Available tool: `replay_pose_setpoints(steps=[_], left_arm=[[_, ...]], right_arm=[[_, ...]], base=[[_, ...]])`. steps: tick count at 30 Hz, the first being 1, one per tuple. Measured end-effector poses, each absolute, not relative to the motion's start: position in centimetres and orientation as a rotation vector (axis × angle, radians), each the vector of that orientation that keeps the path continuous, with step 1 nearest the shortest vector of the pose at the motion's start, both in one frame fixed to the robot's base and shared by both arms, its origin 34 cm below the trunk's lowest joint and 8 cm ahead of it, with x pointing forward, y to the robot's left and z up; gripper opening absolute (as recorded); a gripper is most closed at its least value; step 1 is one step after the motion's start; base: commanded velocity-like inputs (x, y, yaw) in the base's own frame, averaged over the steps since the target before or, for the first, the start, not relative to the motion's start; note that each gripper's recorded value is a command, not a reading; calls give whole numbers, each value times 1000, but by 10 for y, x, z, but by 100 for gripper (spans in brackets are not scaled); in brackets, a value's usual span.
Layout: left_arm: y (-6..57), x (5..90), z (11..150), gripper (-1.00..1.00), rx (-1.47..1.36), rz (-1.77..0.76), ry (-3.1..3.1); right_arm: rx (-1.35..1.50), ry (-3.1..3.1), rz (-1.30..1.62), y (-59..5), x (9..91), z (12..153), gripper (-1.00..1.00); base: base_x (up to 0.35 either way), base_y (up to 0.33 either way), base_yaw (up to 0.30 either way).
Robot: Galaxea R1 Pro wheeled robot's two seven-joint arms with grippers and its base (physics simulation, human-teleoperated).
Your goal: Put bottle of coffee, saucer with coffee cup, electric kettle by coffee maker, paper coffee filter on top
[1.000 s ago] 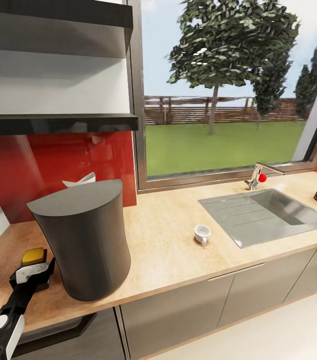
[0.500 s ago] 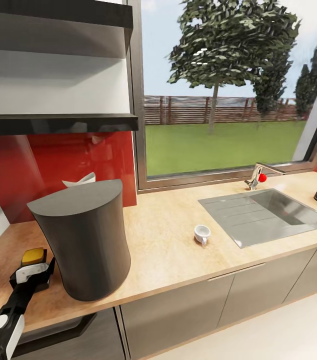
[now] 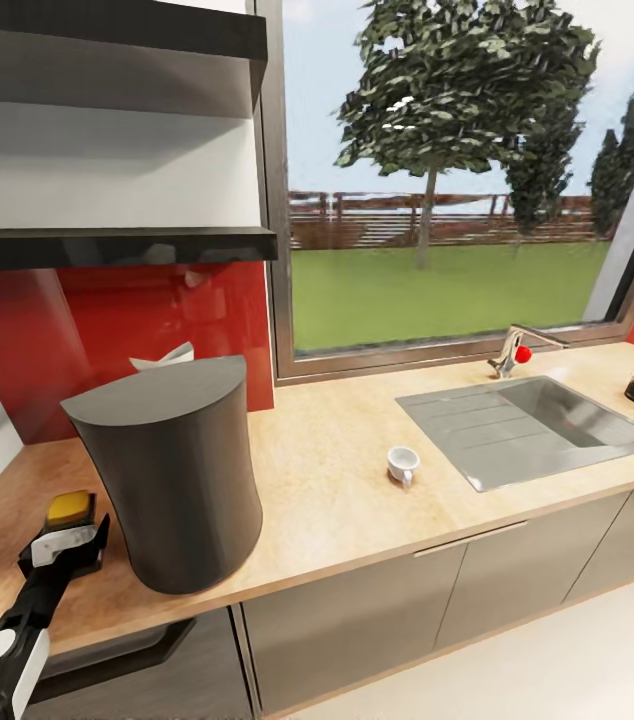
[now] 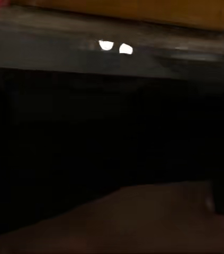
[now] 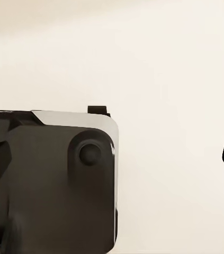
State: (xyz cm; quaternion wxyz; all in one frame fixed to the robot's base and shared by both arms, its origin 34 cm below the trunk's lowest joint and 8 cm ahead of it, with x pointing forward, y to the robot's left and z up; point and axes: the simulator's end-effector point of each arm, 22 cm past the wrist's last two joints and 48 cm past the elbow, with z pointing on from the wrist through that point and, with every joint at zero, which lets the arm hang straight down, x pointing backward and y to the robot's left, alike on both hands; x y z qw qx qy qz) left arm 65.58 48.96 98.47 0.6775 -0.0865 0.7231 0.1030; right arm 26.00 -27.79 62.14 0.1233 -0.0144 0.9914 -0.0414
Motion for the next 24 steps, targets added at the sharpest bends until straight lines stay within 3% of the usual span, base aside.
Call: replay_pose_setpoints(steps=[24], left_arm=[[490,657,988,100,-192,234,1618]], right_arm=[[-43,2892,-121,-278,260,621,100]], base=[[-1,0,0]])
